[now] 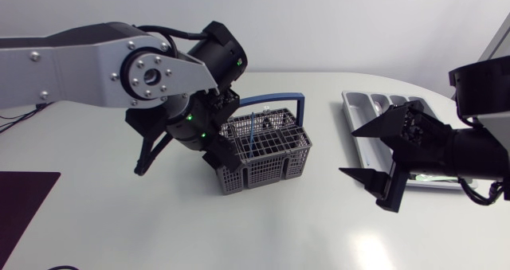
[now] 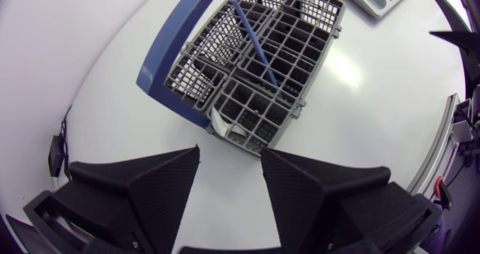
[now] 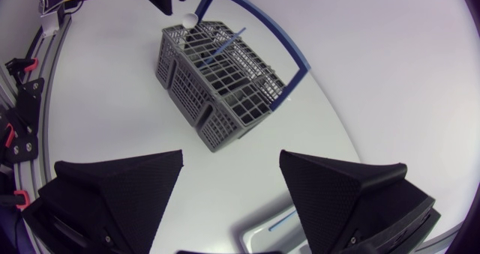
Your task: Unload the cutlery basket into the drawer organizer.
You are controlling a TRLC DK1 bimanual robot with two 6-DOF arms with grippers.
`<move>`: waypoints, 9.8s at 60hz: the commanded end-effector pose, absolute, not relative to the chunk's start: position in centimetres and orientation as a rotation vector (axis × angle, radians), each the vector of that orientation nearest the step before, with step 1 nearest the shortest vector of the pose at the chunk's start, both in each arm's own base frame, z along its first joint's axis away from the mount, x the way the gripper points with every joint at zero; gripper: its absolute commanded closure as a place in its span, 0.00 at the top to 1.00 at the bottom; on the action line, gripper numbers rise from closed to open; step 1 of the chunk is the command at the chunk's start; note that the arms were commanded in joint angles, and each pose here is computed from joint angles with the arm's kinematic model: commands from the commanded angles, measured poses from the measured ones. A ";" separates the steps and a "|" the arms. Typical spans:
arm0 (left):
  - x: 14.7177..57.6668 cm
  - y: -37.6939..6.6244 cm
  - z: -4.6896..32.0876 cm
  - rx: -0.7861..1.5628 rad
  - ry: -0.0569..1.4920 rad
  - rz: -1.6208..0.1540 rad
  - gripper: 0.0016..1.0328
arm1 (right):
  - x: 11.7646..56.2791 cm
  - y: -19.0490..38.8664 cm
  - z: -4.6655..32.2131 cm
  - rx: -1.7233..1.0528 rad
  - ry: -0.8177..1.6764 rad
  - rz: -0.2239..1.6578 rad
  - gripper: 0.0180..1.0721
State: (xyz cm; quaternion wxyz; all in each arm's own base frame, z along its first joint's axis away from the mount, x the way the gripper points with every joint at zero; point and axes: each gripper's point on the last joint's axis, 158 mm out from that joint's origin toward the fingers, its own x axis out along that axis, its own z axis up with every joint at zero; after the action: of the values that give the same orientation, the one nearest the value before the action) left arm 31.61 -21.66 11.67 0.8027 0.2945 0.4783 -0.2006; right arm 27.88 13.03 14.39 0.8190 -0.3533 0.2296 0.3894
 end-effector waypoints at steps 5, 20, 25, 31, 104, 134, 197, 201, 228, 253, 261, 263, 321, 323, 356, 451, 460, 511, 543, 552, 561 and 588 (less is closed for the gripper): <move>33.8 -21.6 11.3 0.600 1.004 -0.359 0.59 | 27.0 15.1 14.3 -0.677 0.476 0.833 0.88; 35.3 -21.8 10.3 0.576 0.992 -0.327 0.52 | 27.2 16.3 15.1 -0.674 0.437 0.835 0.88; 35.8 -21.8 10.4 0.578 0.971 -0.312 0.42 | 27.1 16.2 14.9 -0.674 0.439 0.836 0.88; 35.9 -22.1 10.0 0.583 0.975 -0.313 0.32 | 27.1 16.2 14.6 -0.678 0.435 0.834 0.88; 35.5 -21.4 16.8 0.728 0.699 -0.258 0.07 | 26.4 16.4 14.6 -0.681 0.423 0.846 0.89; 33.3 -21.1 18.7 0.813 0.582 -0.229 0.07 | 26.7 18.5 14.8 -0.678 0.402 0.851 0.89; 30.9 -23.6 22.8 0.202 0.716 -0.688 0.07 | 26.6 27.0 19.2 -0.565 0.294 0.888 0.88; 31.1 -23.7 22.2 0.176 0.745 -0.687 0.07 | 26.9 27.2 19.3 -0.559 0.291 0.874 0.86; 31.1 -26.5 20.9 0.025 0.809 -0.776 0.07 | 28.6 29.5 17.6 -0.622 0.222 0.746 0.74; 31.0 -27.2 19.7 0.007 0.841 -0.799 0.07 | 29.6 29.7 17.2 -0.661 0.197 0.716 0.31; 31.0 -27.4 19.7 0.008 0.842 -0.803 0.07 | 29.6 29.9 16.9 -0.664 0.201 0.719 0.22; 30.9 -27.4 19.7 0.009 0.842 -0.803 0.07 | 29.6 29.9 16.9 -0.665 0.202 0.720 0.19; 33.7 -25.1 24.5 -0.043 0.727 -0.750 0.72 | 28.1 26.2 14.9 -0.668 0.276 0.798 0.08; 34.1 -24.7 24.6 -0.043 0.721 -0.741 0.73 | 28.2 25.3 14.8 -0.663 0.281 0.796 0.08; 33.1 -25.8 21.4 0.094 0.748 -0.785 0.76 | 29.4 6.3 12.7 -0.738 0.306 0.632 0.08; 31.6 -26.2 19.5 0.146 0.801 -0.809 0.77 | 33.3 -14.5 -1.0 -1.314 0.409 0.456 0.29; 31.5 -26.2 19.7 0.147 0.798 -0.810 0.78 | 33.4 -15.0 -0.2 -1.337 0.405 0.428 0.79; 27.1 -27.3 14.7 0.298 0.881 -0.926 0.81 | 33.8 4.7 12.7 -0.827 0.319 0.518 0.90; 31.6 -30.6 12.0 0.260 0.693 -0.869 0.81 | 33.1 7.5 12.5 -0.654 0.371 0.559 0.90; 32.4 -30.8 11.0 0.271 0.622 -0.822 0.80 | 32.8 7.6 12.3 -0.648 0.371 0.564 0.90; 32.6 -31.2 10.3 0.294 0.557 -0.785 0.80 | 32.6 7.7 12.2 -0.636 0.373 0.570 0.90; 33.4 -27.9 4.2 0.211 0.819 -0.703 0.80 | 32.4 8.0 11.9 -0.633 0.371 0.578 0.90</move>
State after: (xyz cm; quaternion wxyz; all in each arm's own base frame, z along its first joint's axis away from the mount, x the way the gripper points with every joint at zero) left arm 33.86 -29.54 7.61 0.8671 0.1172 0.3250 -0.3589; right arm 32.91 7.59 12.41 0.8909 -0.3176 0.1753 0.2732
